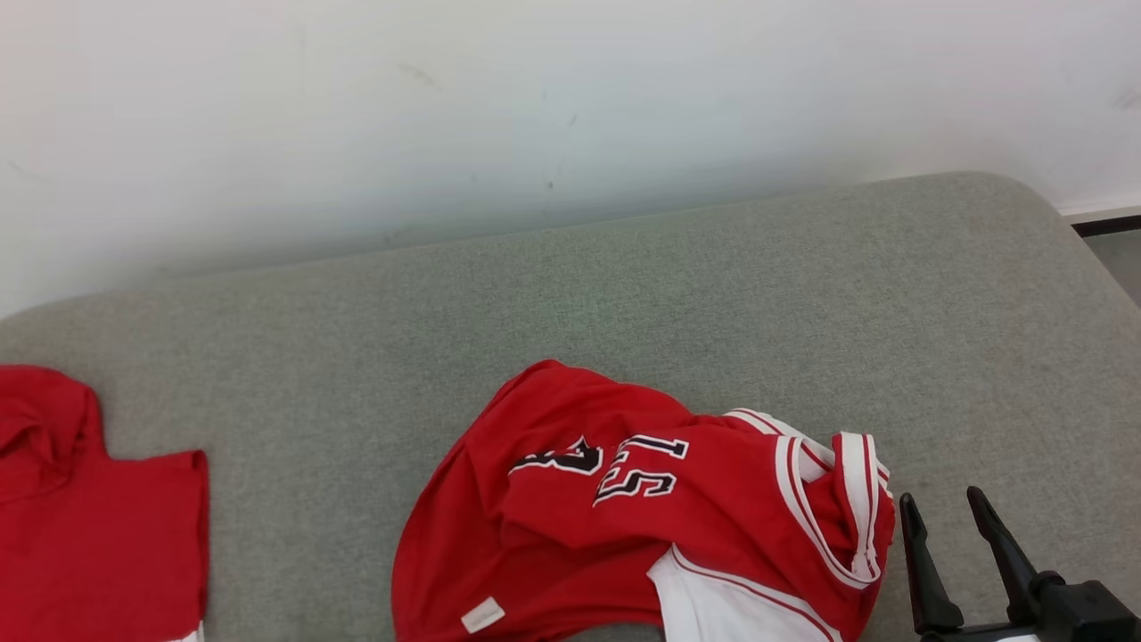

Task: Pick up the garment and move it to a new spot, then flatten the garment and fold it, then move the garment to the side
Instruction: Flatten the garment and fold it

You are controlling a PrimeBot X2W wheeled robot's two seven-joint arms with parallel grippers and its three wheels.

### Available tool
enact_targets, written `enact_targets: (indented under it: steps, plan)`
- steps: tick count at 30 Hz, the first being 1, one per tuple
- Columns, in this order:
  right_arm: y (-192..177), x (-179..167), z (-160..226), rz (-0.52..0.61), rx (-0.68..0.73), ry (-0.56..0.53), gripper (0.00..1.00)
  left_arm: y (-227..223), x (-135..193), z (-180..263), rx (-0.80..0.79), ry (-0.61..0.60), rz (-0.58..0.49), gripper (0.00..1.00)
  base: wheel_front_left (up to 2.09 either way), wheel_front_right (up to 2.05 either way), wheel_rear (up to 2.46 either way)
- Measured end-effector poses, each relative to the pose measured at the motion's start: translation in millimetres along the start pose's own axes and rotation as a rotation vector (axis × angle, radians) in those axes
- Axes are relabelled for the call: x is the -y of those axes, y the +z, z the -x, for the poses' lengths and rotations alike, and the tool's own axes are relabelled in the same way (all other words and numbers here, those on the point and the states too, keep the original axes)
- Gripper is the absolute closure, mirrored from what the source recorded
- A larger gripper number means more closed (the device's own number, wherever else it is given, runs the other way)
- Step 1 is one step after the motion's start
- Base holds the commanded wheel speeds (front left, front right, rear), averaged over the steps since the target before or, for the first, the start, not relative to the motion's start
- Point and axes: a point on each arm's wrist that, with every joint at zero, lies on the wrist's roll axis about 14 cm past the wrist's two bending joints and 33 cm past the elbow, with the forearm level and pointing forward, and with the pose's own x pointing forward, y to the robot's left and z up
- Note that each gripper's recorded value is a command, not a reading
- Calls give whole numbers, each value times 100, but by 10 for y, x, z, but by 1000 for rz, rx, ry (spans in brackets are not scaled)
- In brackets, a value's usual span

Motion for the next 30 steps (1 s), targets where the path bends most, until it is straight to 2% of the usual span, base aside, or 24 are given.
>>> enact_targets:
  steps: [4, 10, 19, 30]
  plan:
    - [46, 29, 35, 6, 14, -4, 0, -24, -123, 84, 55, 80, 11, 0, 0, 0, 0]
    - [143, 93, 83, 43, 40, -3, 0, 341, -293, 236, 302, 168, -55, 0, 0, 0, 0]
    - [278, -22, 101, 76, 82, 50, 0, 808, -292, 457, 536, 233, -90, 0, 0, 0, 0]
    - [-46, -189, 309, 44, -8, 82, 0, 630, -234, 604, 549, 231, -99, 0, 0, 0, 0]
